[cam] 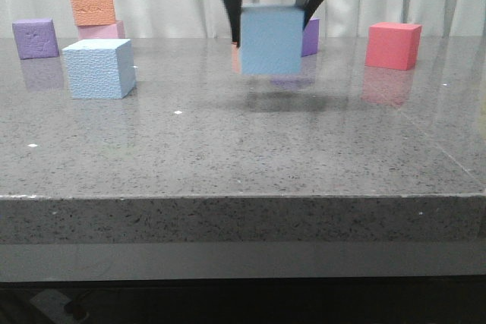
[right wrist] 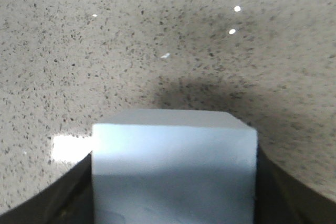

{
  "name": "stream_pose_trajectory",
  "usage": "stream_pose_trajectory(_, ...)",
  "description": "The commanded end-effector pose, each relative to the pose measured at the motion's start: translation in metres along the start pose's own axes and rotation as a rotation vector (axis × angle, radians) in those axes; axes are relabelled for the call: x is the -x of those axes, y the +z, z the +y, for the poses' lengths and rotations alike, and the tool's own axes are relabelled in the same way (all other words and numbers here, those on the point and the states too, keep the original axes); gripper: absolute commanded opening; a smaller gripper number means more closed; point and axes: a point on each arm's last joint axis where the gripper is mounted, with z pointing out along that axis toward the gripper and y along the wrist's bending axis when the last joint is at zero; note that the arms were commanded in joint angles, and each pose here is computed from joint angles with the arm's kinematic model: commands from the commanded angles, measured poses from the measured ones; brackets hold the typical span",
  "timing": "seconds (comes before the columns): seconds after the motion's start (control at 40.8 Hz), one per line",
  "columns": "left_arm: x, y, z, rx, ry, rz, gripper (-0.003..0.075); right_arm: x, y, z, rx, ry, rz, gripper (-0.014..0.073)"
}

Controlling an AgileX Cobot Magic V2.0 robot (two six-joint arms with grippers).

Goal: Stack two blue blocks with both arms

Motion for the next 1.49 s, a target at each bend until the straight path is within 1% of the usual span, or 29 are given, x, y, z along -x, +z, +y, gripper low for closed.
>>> stream_pose_trajectory(0.0, 0.013, -0.001, -0.002, -0.018, -0.012, -0.083, 0.0599, 0.012, -0.027, 0.001, 0.047, 0.018, -0.13, 0.0299)
stream_pose_trajectory(0.392, 0.013, -0.001, -0.002, -0.018, -0.012, -0.083, 0.0599, 0.014, -0.008, 0.008, 0.069, 0.01, -0.141, 0.0309)
stream_pose_trajectory(0.441, 0.013, -0.001, -0.002, -0.018, -0.012, -0.083, 0.0599, 0.014, -0.008, 0.009, 0.071, 0.01, -0.144, 0.0339)
stream_pose_trajectory(0.514, 0.013, -0.001, -0.002, -0.018, -0.012, -0.083, 0.0599, 0.015, -0.008, 0.008, 0.067, 0.008, -0.147, 0.043)
stream_pose_trajectory(0.588, 0.013, -0.001, -0.002, -0.018, -0.012, -0.083, 0.0599, 0.015, -0.007, 0.008, 0.057, 0.002, -0.151, 0.0504)
stream_pose_trajectory(0.661, 0.013, -0.001, -0.002, -0.018, -0.012, -0.083, 0.0599, 0.016, -0.007, 0.006, 0.055, 0.005, -0.15, 0.054)
stream_pose_trajectory(0.93, 0.013, -0.001, -0.002, -0.018, -0.012, -0.083, 0.0599, 0.013, -0.017, 0.003, 0.044, 0.014, -0.128, 0.0542)
stream_pose_trajectory(1.077, 0.013, -0.001, -0.002, -0.018, -0.012, -0.083, 0.0599, 0.014, -0.043, -0.006, 0.053, 0.026, -0.141, 0.0542)
stream_pose_trajectory(1.151, 0.013, -0.001, -0.002, -0.018, -0.012, -0.083, 0.0599, 0.013, -0.066, -0.013, 0.059, -0.022, -0.156, 0.0542)
stream_pose_trajectory(1.249, 0.013, -0.001, -0.002, -0.018, -0.012, -0.083, 0.0599, 0.008, -0.102, -0.022, 0.085, -0.133, -0.18, 0.0542)
stream_pose_trajectory(1.396, 0.013, -0.001, -0.002, -0.018, -0.012, -0.083, 0.0599, -0.006, -0.152, -0.034, 0.166, -0.384, -0.235, 0.0542)
stream_pose_trajectory(1.469, 0.013, -0.001, -0.002, -0.018, -0.012, -0.083, 0.0599, -0.014, -0.167, -0.045, 0.214, -0.455, -0.226, 0.0542)
